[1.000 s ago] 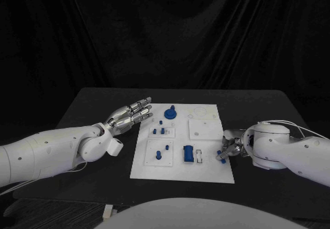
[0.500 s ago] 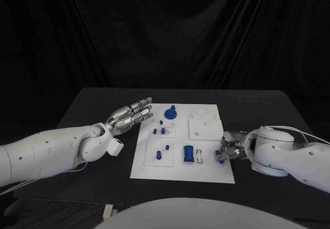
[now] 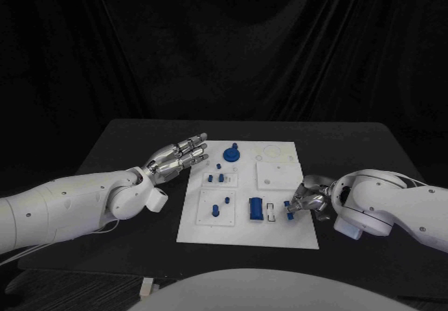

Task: Assemble the parts on the task board

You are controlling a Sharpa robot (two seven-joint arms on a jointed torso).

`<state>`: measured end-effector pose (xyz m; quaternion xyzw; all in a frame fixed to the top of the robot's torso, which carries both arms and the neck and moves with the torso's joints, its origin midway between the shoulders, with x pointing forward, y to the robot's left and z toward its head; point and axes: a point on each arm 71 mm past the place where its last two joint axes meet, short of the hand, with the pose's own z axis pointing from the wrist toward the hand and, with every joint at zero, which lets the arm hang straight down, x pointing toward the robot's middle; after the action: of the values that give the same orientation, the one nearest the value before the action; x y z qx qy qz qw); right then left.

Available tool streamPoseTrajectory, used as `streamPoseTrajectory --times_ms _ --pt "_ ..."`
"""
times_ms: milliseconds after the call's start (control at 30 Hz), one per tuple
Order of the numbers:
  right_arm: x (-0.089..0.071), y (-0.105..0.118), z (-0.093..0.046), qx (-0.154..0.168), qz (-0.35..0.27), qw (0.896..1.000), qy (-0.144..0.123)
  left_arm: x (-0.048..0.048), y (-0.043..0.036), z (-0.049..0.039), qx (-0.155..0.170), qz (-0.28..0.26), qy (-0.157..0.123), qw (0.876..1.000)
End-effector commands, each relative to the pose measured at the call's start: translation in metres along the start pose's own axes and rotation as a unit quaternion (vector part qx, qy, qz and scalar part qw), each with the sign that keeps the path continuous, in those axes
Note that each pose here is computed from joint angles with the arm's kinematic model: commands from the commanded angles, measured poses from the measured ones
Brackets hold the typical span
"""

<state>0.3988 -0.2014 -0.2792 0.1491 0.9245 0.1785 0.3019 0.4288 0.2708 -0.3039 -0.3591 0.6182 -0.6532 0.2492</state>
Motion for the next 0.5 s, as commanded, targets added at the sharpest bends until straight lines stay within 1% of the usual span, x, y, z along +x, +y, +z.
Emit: streamPoseTrajectory --times_ms 33,333,500 --pt "0.004 0.003 0.002 0.004 0.090 0.995 0.037 0.0013 -0.0002 0.0000 0.004 -0.007 0.004 1.000" --pt "0.010 0.008 0.012 0.014 0.115 0.991 0.059 0.0013 -0.0003 -0.0003 0.004 -0.007 0.004 1.000" --pt "0.013 0.006 0.017 0.021 0.120 0.991 0.062 0.0014 -0.0003 -0.0003 0.004 -0.007 0.004 1.000"
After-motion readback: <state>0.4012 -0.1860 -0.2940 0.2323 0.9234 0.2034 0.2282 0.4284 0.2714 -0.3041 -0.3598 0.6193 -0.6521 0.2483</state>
